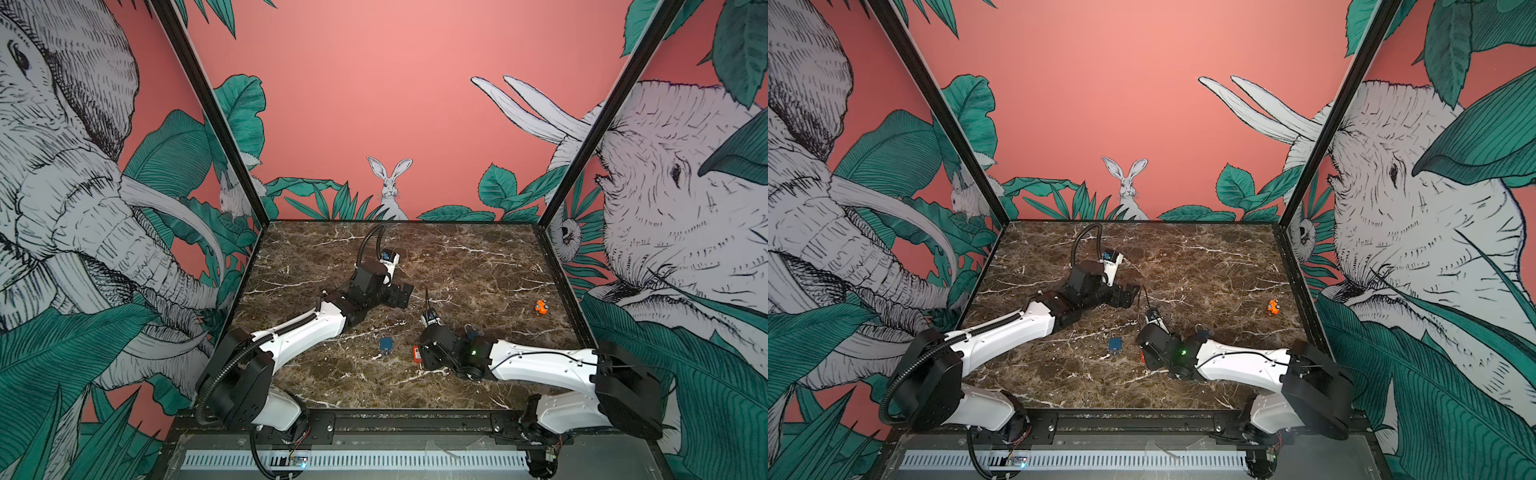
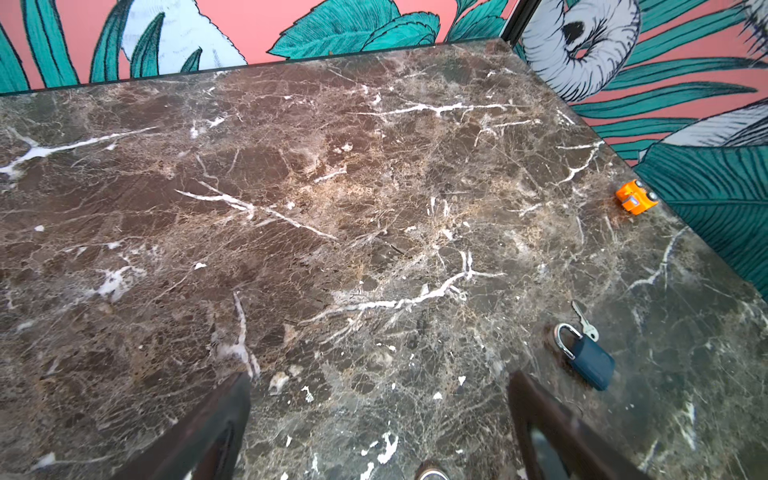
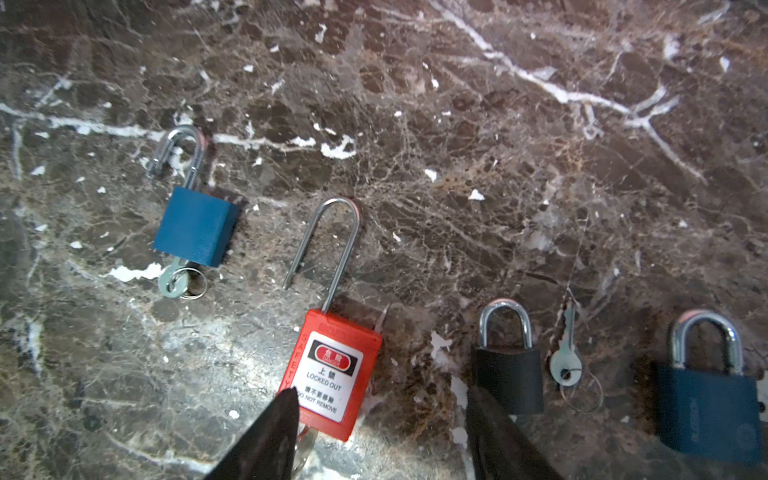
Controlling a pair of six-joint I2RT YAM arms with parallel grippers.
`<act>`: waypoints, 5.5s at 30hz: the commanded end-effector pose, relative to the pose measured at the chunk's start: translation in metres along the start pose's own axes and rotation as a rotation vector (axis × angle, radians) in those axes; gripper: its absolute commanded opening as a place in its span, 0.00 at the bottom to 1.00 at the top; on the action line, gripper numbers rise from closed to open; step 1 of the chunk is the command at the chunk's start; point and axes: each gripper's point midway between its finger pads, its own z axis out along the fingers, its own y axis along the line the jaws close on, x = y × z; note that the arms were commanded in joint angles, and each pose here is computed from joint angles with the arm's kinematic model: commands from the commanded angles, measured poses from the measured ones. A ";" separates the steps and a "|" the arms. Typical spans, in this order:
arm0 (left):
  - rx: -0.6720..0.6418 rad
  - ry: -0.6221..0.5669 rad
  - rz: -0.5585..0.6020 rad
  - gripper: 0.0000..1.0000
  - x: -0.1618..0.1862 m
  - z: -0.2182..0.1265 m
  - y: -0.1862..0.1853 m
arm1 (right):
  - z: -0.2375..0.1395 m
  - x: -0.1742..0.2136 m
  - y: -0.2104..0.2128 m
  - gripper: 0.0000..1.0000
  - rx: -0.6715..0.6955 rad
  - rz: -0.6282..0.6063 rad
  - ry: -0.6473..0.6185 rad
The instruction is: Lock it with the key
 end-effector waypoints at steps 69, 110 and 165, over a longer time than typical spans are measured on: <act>0.110 -0.033 -0.126 0.97 0.001 -0.005 0.008 | 0.043 0.030 0.012 0.47 0.004 -0.016 0.231; 0.178 -0.010 -0.168 0.93 0.010 0.007 -0.001 | 0.034 0.037 0.009 0.38 0.008 -0.045 0.248; 1.110 -0.009 0.063 0.77 -0.005 -0.082 -0.131 | -0.159 -0.091 0.014 0.00 -1.010 0.164 -0.108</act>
